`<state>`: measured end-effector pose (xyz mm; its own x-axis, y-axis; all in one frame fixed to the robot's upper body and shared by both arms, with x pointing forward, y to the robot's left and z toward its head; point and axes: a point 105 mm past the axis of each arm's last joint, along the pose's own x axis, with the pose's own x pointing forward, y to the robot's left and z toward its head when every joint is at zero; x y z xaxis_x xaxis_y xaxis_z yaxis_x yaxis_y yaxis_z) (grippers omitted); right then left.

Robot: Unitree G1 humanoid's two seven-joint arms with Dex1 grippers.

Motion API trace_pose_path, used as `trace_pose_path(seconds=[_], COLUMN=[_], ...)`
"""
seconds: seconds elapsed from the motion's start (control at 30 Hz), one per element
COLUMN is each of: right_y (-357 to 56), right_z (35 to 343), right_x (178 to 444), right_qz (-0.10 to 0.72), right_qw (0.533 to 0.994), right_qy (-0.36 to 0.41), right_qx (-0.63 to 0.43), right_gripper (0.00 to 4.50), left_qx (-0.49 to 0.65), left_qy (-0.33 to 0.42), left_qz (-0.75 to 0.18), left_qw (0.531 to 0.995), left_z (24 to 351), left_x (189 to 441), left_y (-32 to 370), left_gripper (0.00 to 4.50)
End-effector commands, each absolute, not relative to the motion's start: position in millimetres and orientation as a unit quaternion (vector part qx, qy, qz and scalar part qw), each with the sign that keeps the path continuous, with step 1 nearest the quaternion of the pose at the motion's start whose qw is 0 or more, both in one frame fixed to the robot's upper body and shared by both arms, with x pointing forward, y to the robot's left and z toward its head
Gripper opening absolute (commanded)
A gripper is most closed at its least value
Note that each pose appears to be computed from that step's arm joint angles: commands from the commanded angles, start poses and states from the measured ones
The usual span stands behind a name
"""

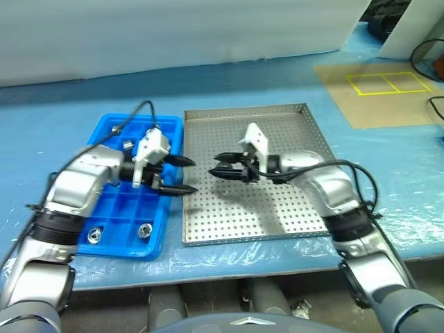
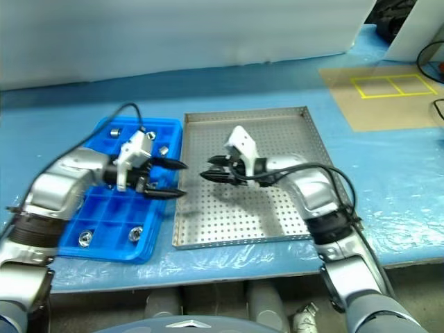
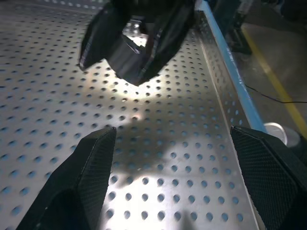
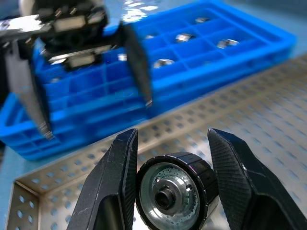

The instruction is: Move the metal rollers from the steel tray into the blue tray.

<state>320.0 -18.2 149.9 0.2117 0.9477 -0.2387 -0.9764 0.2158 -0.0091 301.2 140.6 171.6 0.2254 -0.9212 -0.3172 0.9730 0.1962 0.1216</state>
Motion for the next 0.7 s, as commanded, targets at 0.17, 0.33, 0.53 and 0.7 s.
trace_pose_path(seconds=[0.17, 0.33, 0.53, 0.7], right_y=[51, 81, 106, 122], right_z=[174, 171, 159, 143], right_x=[311, 297, 285, 288], right_qz=[0.739, 0.793, 0.821, 0.807], right_qw=[0.666, 0.599, 0.561, 0.578], right_qy=[0.024, 0.019, 0.031, 0.029], right_qx=[-0.102, -0.108, -0.102, -0.119], right_gripper=[1.85, 1.85, 1.85, 1.85], left_qx=[0.190, 0.193, 0.176, 0.165], left_qy=[0.095, 0.114, 0.121, 0.123], left_qz=[-0.469, -0.409, -0.364, -0.356], left_qw=[0.857, 0.885, 0.907, 0.912], left_z=[199, 202, 197, 193], left_x=[278, 244, 214, 207], left_y=[220, 242, 244, 238], left_gripper=[4.03, 4.03, 4.03, 4.03])
